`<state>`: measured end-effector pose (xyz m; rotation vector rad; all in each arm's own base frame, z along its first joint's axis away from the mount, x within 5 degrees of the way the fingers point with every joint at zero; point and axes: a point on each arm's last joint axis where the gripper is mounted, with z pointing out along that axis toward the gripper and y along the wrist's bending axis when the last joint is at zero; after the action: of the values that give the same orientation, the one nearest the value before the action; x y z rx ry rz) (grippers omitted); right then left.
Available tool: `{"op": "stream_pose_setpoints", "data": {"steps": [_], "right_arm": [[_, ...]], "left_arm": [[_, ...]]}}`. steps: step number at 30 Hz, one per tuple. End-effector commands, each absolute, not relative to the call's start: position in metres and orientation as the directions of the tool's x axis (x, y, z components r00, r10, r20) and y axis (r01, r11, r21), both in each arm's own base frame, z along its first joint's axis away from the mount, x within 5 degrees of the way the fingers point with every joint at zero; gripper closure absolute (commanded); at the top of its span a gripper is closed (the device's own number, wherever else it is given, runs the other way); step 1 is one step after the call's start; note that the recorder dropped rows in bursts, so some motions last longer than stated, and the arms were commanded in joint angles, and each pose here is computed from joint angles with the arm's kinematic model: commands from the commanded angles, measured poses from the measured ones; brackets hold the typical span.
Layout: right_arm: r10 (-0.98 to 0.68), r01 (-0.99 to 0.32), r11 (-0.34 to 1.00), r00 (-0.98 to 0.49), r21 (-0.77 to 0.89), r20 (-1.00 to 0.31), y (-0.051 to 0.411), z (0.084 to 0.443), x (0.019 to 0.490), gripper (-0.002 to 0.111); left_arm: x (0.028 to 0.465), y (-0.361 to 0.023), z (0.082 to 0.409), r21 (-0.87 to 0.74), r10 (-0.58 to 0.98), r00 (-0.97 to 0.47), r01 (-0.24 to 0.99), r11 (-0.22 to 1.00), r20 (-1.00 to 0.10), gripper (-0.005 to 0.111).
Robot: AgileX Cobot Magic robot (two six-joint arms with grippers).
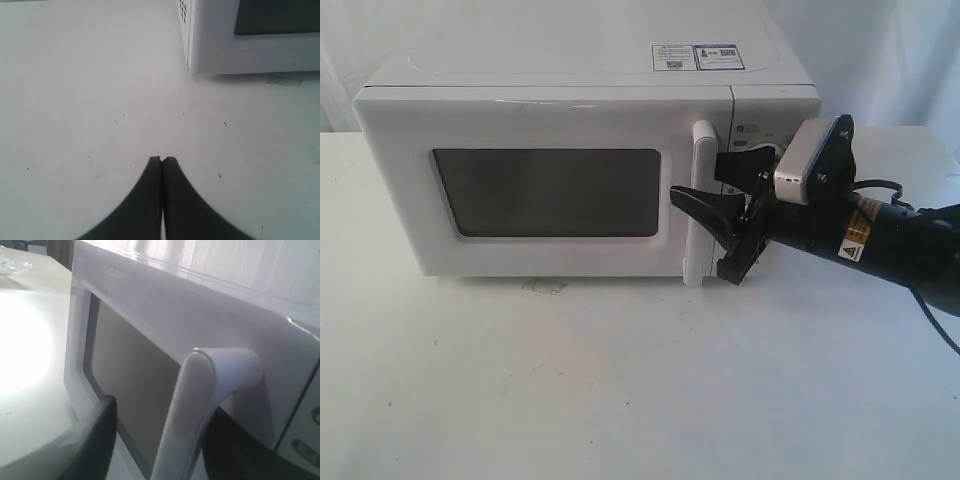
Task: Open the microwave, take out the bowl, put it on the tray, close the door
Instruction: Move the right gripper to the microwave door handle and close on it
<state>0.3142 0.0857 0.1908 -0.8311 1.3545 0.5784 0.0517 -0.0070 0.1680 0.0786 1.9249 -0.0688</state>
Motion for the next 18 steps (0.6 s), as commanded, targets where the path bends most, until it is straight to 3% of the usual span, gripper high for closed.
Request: {"op": "stream_pose_setpoints", "data": {"steps": [1, 10, 18], "right_arm": [[0.019, -0.731, 0.679, 0.106, -0.065, -0.994, 0.083, 0.204, 0.328, 0.069], [0.072, -0.738, 0.675, 0.048, 0.013, -0.996, 0.083, 0.204, 0.328, 0.108], [0.008, -0.852, 0.523, 0.0, 0.004, -1.0, 0.104, 0.196, 0.313, 0.108]], "left_arm": [[0.051, -0.007, 0.167, -0.025, 0.006, -0.35, 0.084, 0.996, -0.937, 0.107], [0.051, -0.007, 0.167, -0.025, 0.006, -0.35, 0.084, 0.996, -0.937, 0.107], [0.051, -0.007, 0.167, -0.025, 0.006, -0.35, 0.084, 0.996, -0.937, 0.107]]}}
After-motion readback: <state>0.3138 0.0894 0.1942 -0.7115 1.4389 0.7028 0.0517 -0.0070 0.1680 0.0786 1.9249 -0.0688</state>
